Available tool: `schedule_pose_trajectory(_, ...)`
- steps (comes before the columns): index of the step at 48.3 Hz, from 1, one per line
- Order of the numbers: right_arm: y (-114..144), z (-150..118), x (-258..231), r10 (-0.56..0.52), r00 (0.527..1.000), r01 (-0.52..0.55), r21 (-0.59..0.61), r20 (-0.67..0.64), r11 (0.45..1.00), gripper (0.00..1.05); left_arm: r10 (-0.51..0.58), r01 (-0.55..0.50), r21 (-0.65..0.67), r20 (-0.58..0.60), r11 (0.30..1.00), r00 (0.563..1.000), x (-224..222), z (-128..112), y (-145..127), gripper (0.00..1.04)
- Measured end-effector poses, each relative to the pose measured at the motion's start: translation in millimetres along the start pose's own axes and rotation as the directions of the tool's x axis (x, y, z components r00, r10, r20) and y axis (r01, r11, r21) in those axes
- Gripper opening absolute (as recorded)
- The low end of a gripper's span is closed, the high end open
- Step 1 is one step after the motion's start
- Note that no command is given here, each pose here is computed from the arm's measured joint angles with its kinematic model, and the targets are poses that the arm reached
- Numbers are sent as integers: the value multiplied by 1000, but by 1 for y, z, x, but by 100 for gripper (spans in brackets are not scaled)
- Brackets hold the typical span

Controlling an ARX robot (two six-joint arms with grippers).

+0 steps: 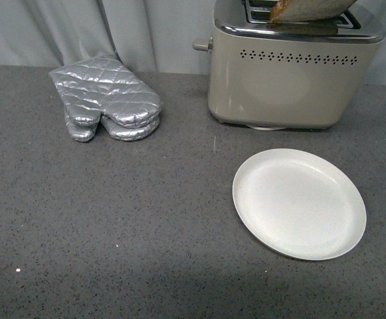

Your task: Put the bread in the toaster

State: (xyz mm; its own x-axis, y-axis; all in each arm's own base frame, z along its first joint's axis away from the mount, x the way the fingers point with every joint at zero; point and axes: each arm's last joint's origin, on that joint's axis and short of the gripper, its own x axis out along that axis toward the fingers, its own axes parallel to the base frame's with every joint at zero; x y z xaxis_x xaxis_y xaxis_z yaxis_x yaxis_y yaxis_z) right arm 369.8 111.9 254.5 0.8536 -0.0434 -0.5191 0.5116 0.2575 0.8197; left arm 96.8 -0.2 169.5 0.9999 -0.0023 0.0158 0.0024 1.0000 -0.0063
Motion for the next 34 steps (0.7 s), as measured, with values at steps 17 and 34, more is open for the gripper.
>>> schedule_pose_trajectory(17,0,-10,25,-58,998,58,36,-18,998,1,0,0,0,0,1000,1000,0,0,0,98)
schedule_pose_trajectory(34,18,-9,44,-12,1000,9,-153,-19,988,33,0,0,0,0,1000,1000,0,0,0,98)
